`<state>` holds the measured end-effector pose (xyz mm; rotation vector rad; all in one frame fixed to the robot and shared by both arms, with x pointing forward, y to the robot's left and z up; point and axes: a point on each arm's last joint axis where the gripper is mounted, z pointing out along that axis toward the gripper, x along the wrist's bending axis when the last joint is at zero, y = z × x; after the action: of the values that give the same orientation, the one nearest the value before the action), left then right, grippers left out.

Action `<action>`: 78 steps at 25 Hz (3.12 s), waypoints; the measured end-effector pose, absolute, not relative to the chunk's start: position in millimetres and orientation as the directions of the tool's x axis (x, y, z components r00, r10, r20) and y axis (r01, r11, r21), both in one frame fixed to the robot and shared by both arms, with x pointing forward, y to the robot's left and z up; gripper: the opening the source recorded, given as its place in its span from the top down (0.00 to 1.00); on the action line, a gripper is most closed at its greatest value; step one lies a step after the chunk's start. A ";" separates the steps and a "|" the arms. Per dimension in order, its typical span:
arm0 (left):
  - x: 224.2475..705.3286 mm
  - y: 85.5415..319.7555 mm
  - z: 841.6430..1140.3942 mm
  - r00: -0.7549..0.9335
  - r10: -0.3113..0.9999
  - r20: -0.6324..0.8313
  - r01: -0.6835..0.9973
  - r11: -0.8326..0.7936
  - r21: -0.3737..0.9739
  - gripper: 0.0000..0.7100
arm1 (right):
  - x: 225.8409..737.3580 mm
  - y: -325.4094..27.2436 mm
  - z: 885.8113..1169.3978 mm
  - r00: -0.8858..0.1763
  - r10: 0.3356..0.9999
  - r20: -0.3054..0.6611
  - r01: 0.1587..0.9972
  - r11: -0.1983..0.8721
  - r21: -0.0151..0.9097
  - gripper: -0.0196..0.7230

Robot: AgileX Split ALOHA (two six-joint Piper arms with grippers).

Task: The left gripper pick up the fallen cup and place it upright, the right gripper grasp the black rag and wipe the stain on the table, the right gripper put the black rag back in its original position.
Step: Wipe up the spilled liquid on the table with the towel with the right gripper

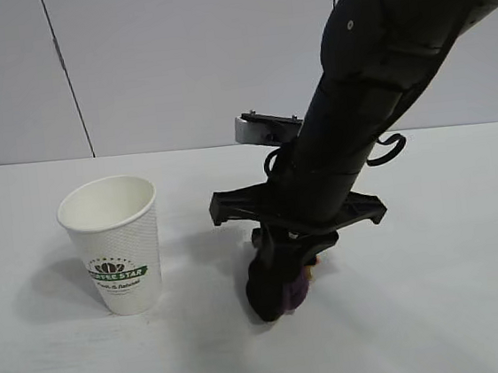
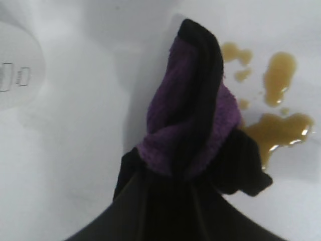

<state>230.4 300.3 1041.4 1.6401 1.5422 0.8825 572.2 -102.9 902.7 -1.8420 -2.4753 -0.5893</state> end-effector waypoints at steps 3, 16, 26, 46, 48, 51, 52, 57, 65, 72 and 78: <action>230.4 300.3 1041.4 0.055 0.998 0.011 0.515 -0.038 0.856 0.07 | 575.2 -111.3 901.6 -0.325 0.931 0.166 0.918 0.267 0.294 0.84; 230.4 300.3 1041.4 0.055 0.998 0.011 0.515 -0.038 0.856 0.07 | 588.8 -159.4 899.7 -0.188 0.976 0.106 0.965 0.164 0.205 0.84; 230.4 300.3 1041.4 0.055 0.998 0.011 0.515 -0.038 0.856 0.07 | 580.2 -106.6 898.4 -0.213 0.934 0.287 0.947 0.126 0.294 0.84; 230.4 300.3 1041.4 0.055 0.998 0.011 0.515 -0.038 0.856 0.07 | 611.0 -121.9 892.6 -0.266 0.952 0.153 0.928 0.211 0.306 0.84; 230.4 300.3 1041.4 0.055 0.998 0.011 0.515 -0.038 0.856 0.07 | 616.7 -138.1 893.7 -0.241 0.965 0.105 0.938 0.204 0.281 0.84; 230.4 300.3 1041.4 0.055 0.998 0.011 0.515 -0.038 0.856 0.07 | 621.4 -157.5 894.0 -0.205 0.977 0.059 0.952 0.185 0.245 0.84; 230.4 300.3 1041.4 0.055 0.998 0.011 0.515 -0.038 0.856 0.07 | 622.1 -162.4 894.3 -0.192 0.980 0.054 0.956 0.175 0.234 0.84; 230.4 300.3 1041.4 0.055 0.998 0.011 0.515 -0.038 0.856 0.07 | 616.7 -164.3 894.4 -0.204 0.977 0.069 0.967 0.190 0.167 0.84; 230.4 300.3 1041.4 0.055 0.998 0.011 0.515 -0.038 0.856 0.07 | 585.1 -99.8 891.3 -0.329 0.885 0.329 0.944 0.311 0.106 0.84; 230.4 300.3 1041.4 0.055 0.998 0.011 0.515 -0.038 0.856 0.07 | 592.1 -67.2 891.6 -0.377 0.876 0.302 0.898 0.266 0.349 0.84; 230.4 300.3 1041.4 0.055 0.998 0.011 0.515 -0.038 0.856 0.07 | 600.6 -75.9 884.1 -0.350 0.908 0.231 0.895 0.250 0.370 0.84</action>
<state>230.4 300.3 1041.4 1.6401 1.5422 0.8825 600.6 -75.9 884.1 -1.8081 -2.5072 -0.7088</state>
